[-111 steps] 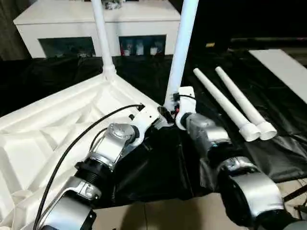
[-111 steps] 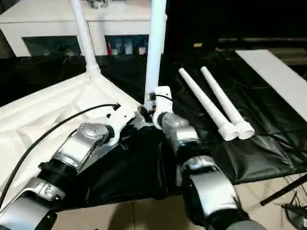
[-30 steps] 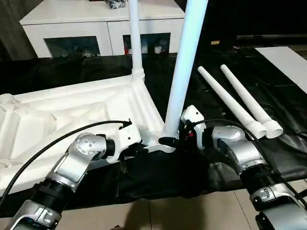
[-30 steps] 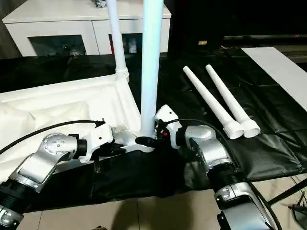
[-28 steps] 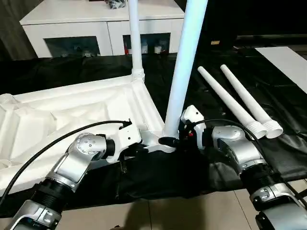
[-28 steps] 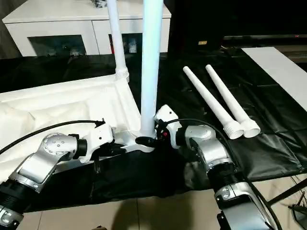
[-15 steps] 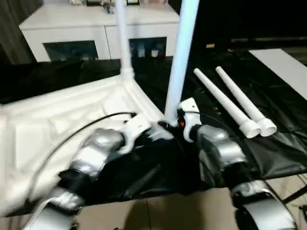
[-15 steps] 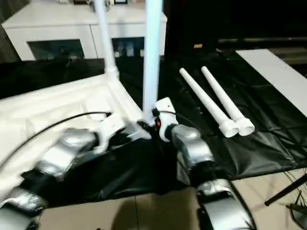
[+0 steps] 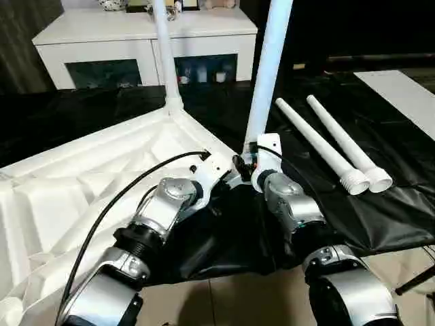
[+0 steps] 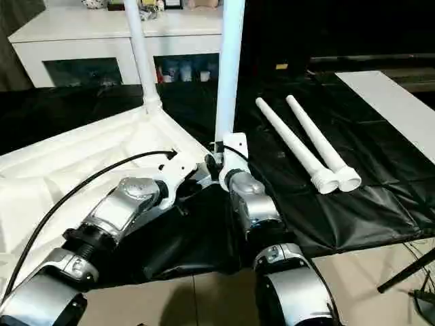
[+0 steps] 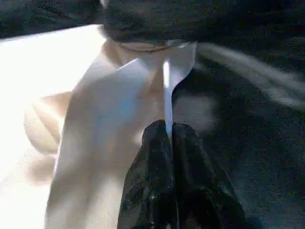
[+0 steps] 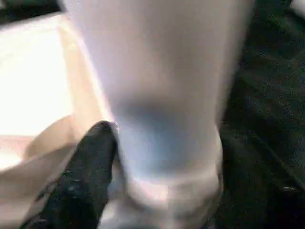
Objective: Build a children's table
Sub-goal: Rotate leg to tighten
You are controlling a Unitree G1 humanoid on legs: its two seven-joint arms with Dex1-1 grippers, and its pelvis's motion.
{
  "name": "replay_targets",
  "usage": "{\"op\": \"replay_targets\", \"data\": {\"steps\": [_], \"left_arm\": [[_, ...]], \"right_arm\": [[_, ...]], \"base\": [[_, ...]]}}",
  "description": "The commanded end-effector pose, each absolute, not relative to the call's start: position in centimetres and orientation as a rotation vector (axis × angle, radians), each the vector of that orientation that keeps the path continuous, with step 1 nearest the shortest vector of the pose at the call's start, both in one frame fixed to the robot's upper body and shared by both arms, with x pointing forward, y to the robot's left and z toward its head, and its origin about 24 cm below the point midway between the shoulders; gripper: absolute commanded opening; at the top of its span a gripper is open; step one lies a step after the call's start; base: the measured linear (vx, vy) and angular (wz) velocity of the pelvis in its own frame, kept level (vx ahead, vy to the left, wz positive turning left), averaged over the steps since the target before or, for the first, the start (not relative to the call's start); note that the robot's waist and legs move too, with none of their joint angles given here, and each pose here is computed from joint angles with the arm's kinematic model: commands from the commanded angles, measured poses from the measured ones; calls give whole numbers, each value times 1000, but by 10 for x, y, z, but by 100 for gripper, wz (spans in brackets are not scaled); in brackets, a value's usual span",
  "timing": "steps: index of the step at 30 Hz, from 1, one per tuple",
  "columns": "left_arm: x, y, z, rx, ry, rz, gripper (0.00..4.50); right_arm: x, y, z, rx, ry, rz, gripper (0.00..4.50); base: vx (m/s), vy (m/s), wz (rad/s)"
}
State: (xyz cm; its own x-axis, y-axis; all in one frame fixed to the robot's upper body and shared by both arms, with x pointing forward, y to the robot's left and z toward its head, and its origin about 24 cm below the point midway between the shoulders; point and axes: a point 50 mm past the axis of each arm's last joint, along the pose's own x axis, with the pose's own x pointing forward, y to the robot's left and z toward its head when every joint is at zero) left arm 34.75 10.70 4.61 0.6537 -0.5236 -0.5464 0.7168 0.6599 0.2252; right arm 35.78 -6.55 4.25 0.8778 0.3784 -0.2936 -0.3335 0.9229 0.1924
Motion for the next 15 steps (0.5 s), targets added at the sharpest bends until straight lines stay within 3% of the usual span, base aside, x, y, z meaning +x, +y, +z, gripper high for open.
{"op": "replay_targets", "data": {"steps": [1,5,7,9,15], "left_arm": [[353,124,55,509,432,-663,0],[347,127,56,507,418,-744,0],[327,128,61,481,366,-995,0],[311,137,62,494,382,-1126,0],[302,141,67,482,378,-1198,0]], "right_arm": [[359,-67,47,163,316,402,376],[359,-76,54,127,288,500,393],[353,-90,59,58,275,646,393],[342,-104,64,-37,255,815,393],[327,-121,70,-89,264,1024,393]], "base": [[0,0,0],[31,0,2],[33,3,1],[0,0,0],[13,1,1]]}}
